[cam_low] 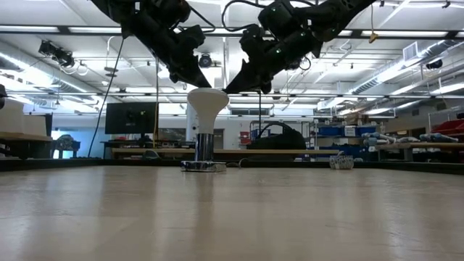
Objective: Screw lightbulb
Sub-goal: Insert the light into the lamp socket
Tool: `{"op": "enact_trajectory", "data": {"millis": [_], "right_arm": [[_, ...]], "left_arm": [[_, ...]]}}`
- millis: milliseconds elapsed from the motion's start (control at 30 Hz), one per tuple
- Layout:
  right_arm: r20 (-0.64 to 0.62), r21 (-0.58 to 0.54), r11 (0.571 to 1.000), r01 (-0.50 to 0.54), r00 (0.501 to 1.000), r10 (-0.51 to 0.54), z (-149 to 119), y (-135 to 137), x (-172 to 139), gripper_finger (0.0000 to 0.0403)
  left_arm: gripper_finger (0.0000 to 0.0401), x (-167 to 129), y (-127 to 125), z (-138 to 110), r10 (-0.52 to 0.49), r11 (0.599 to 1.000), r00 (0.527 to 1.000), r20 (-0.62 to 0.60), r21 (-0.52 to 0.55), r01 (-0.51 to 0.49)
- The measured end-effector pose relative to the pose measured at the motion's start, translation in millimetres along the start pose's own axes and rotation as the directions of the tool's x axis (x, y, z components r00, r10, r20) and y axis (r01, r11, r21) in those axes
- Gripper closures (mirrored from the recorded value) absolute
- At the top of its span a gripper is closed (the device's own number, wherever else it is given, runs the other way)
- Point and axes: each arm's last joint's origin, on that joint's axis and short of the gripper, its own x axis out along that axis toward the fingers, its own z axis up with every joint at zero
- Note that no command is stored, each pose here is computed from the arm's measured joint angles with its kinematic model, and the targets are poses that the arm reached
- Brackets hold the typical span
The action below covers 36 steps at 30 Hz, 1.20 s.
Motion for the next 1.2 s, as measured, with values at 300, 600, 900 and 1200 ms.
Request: {"op": "enact_trajectory", "data": {"millis": [300,600,900,1200], "right_arm": [[0.02,0.006,0.998,-0.065,0.998,0.065,-3.1,4.7,12.0,0.0395],[0.03,-0.013,0.983,-0.184,0.982,0.184,-3.0,15.0,11.7,0.0395],[0.053,0.001,1.0,-0.03,0.998,0.03,4.6,-7.3,-2.8,0.0395],[0.041,-0.018,0.999,-0.031,0.999,0.032,3.5,-7.7,-2.9,0.0395]], "left_arm": [[0.0401,-0.2,-0.2,-0.9,-0.003,1.0,1.0,-0.007,-0.001,0.003],[0.0401,0.4,0.1,0.0,0.007,1.0,1.0,0.002,0.0,-0.007],[0.0401,-1.3,0.4,1.6,0.013,1.0,1.0,0.021,0.001,-0.013],[0.0401,-14.8,3.3,21.3,0.021,1.0,0.999,0.026,0.003,-0.021]]}}
